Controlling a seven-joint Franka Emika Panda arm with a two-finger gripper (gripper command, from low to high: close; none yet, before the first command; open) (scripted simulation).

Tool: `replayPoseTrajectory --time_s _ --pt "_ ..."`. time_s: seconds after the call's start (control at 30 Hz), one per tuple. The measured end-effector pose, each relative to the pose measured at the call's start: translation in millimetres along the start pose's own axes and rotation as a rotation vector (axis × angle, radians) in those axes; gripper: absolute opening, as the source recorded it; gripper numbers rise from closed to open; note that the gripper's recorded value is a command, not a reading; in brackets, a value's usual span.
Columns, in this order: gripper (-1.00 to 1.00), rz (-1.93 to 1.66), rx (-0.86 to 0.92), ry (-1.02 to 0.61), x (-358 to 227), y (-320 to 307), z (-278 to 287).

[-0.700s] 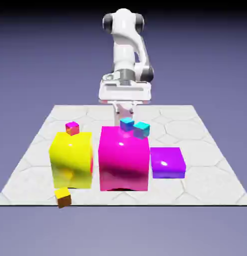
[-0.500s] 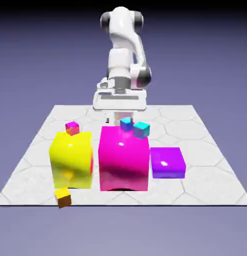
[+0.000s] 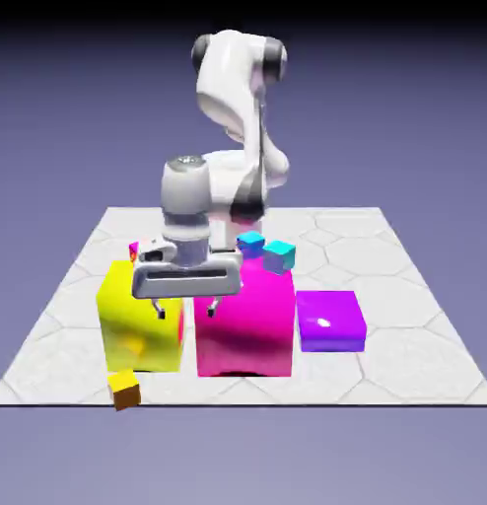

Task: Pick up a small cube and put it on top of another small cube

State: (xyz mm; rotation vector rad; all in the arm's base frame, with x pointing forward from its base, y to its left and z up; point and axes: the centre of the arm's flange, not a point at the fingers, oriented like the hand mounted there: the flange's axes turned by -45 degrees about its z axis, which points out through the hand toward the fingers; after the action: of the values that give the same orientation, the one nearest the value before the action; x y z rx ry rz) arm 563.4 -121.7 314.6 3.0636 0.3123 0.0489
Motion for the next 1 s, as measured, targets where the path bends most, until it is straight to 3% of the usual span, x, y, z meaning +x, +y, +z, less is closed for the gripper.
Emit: replayPoseTrajectory --time_s 0.43,0.8,0.9,0.93,1.0 --pt "0.0 -0.151 -0.023 -0.442 28.4 67.0 101.6" --pt "0.0 -0.309 -0.058 -0.822 46.0 81.9 168.5" --pt "0.0 -0.312 -0.059 -0.827 16.1 88.1 215.2" --pt "-1.0 -0.312 -0.059 -0.827 10.1 89.0 223.2" --pt "-1.0 -0.311 -0.058 -0.826 10.0 88.9 223.3"
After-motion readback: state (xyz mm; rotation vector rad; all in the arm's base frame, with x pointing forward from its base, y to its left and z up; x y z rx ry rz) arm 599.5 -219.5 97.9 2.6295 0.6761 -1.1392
